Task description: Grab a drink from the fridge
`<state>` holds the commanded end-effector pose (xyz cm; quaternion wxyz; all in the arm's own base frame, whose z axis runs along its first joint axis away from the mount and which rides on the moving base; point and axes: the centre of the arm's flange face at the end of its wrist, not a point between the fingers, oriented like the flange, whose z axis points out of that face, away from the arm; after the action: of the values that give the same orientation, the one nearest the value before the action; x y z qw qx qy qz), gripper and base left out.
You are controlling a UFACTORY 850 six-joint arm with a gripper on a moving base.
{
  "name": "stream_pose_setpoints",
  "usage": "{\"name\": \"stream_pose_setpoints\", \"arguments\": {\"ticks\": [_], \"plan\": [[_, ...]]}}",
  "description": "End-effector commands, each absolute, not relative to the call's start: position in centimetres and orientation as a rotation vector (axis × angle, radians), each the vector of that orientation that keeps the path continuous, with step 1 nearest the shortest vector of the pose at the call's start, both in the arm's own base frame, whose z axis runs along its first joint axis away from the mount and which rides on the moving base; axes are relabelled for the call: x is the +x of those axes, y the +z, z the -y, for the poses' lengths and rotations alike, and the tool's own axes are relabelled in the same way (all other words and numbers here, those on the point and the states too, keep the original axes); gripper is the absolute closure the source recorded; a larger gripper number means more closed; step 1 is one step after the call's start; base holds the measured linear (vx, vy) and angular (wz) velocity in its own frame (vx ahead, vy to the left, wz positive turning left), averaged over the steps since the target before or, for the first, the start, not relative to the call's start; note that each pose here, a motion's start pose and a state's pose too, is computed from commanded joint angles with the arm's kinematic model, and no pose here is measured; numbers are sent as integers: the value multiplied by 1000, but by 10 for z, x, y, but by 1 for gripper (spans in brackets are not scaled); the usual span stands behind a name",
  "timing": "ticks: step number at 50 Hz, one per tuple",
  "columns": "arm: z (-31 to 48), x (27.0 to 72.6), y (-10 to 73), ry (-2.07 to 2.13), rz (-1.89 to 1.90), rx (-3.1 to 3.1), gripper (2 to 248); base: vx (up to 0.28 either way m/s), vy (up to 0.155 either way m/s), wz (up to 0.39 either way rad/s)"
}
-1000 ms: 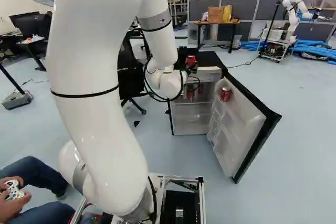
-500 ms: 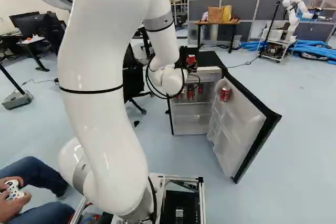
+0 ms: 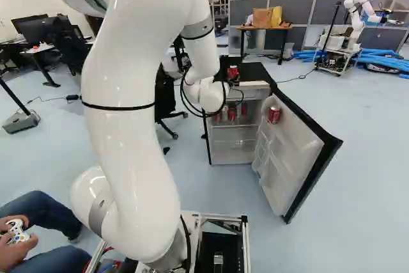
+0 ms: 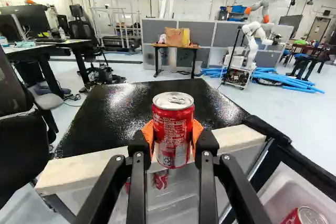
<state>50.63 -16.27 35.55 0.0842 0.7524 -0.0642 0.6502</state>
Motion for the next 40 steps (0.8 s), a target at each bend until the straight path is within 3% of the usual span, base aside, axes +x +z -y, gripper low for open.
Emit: {"name": "stream_pose_setpoints", "arguments": {"ticks": [40], "plan": [[166,551,348,1964,166,2237,157,0,0,0]]}}
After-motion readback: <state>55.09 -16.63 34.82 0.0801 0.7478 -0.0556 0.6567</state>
